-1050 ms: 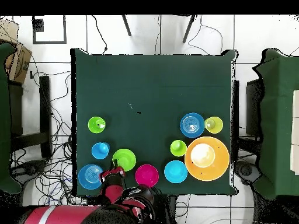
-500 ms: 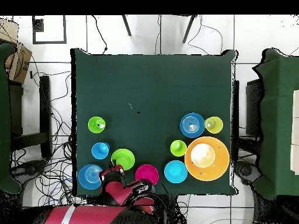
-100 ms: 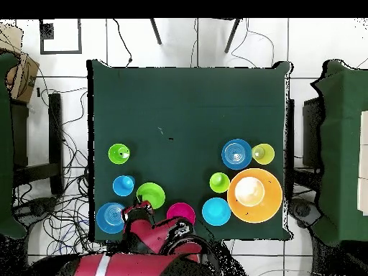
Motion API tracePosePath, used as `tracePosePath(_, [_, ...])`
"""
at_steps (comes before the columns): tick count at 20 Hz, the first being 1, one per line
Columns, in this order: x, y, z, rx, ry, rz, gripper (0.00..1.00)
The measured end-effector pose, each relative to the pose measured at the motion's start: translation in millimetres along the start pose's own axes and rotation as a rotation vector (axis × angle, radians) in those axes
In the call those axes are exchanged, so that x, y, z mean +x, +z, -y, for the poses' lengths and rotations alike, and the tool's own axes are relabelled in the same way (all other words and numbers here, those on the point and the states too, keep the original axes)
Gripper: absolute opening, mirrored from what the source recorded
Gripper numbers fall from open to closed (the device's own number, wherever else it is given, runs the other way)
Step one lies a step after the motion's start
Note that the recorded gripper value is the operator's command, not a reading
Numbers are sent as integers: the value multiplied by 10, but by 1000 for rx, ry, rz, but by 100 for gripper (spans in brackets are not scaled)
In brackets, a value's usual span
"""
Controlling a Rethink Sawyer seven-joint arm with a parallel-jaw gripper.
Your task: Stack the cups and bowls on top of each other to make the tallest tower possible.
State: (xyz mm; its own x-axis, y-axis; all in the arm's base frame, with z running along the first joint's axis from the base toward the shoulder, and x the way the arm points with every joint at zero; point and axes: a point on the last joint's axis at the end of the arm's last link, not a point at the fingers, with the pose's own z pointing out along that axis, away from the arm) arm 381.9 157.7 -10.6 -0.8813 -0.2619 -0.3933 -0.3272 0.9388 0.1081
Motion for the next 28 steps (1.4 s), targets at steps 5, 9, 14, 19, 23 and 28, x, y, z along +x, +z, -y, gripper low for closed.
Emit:
tracePosePath(5, [-30, 10, 33, -32, 12, -16, 0])
tracePosePath(9, [-96, -16, 96, -48, 23, -40, 0])
tracePosePath(14, [-201, -61, 151, -62, 32, -89, 0])
tracePosePath(19, [-290, -100, 213, -78, 44, -131, 0])
tracePosePath(23, [-389, -135, 284, -98, 55, -145, 0])
tracePosePath(28, [-519, -174, 353, -118, 71, -150, 0])
